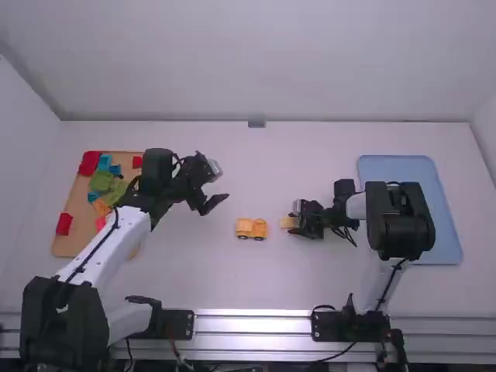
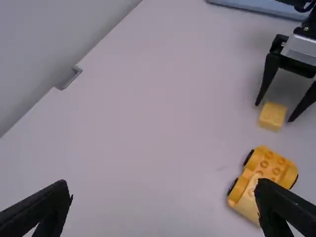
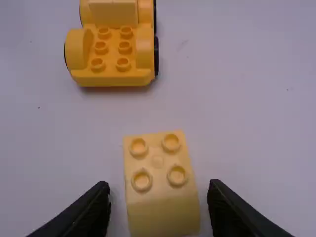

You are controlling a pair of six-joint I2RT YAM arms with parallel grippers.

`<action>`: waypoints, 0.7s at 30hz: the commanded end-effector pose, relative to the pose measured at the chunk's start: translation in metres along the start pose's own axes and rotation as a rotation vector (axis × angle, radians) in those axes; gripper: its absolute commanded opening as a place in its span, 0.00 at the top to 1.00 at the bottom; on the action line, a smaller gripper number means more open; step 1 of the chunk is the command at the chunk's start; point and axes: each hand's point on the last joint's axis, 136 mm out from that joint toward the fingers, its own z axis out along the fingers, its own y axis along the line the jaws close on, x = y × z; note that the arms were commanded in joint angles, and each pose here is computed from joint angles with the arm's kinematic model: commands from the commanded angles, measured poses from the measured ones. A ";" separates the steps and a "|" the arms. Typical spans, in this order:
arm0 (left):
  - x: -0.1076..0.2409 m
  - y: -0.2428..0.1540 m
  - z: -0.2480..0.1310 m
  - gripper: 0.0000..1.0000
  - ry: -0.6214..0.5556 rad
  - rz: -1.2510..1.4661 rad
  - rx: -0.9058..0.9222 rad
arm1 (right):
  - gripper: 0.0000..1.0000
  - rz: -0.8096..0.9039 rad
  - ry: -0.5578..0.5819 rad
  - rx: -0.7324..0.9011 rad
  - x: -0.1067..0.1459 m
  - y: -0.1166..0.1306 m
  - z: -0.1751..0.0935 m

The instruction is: Assemble lego blocks to make yellow taxi

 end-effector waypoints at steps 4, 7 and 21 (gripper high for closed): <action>-0.012 -0.009 -0.003 0.01 -0.056 0.007 0.044 | 0.46 0.008 -0.045 -0.006 0.001 0.011 0.004; -0.013 -0.008 -0.003 0.01 -0.060 0.012 0.040 | 0.47 0.001 -0.051 0.001 0.001 0.010 0.005; -0.012 -0.009 -0.003 0.01 -0.059 0.008 0.045 | 0.63 0.016 -0.066 0.011 -0.002 0.007 0.005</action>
